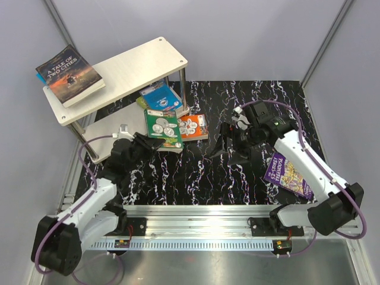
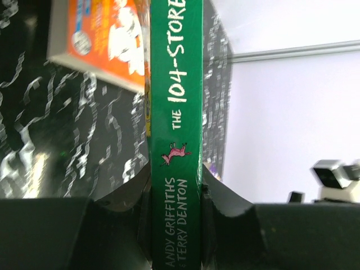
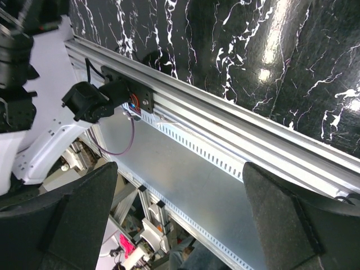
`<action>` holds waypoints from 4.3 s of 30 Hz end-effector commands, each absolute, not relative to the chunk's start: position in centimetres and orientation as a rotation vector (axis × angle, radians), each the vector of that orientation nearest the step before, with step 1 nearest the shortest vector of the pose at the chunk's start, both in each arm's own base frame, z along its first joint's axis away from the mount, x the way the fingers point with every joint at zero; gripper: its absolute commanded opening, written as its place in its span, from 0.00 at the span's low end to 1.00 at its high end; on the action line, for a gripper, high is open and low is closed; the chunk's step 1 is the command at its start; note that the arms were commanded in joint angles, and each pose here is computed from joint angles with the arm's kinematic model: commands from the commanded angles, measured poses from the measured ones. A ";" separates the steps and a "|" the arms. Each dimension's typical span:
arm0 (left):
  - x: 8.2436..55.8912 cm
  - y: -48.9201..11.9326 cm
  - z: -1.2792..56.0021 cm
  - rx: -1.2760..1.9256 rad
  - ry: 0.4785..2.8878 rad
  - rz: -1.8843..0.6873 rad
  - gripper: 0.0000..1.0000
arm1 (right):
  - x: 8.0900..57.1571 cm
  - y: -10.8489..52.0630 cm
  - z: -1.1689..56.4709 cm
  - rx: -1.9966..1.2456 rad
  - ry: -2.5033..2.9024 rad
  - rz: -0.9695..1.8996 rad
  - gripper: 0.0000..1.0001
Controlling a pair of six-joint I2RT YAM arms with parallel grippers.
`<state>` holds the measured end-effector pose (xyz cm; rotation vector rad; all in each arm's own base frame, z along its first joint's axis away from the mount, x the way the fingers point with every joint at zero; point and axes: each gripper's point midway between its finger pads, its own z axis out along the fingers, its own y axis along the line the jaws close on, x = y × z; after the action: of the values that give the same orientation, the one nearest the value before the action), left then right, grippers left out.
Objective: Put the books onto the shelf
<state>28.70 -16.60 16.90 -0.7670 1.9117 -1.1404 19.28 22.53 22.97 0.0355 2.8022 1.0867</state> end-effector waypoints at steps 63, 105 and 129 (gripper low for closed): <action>45.2 -12.9 29.3 -0.745 1.148 -1.507 0.00 | 20.4 23.6 21.6 -0.168 2.822 0.974 1.00; 51.4 -17.8 15.9 -1.211 1.722 -1.440 0.38 | 20.6 23.7 21.5 -0.151 2.826 0.993 1.00; 48.3 -18.7 16.9 -1.133 1.872 -1.440 0.74 | 20.2 23.6 21.7 -0.153 2.816 1.012 1.00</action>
<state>48.88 -18.27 13.55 -1.2239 1.8725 -1.3937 20.19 23.28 20.31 -0.1244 2.8783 0.9661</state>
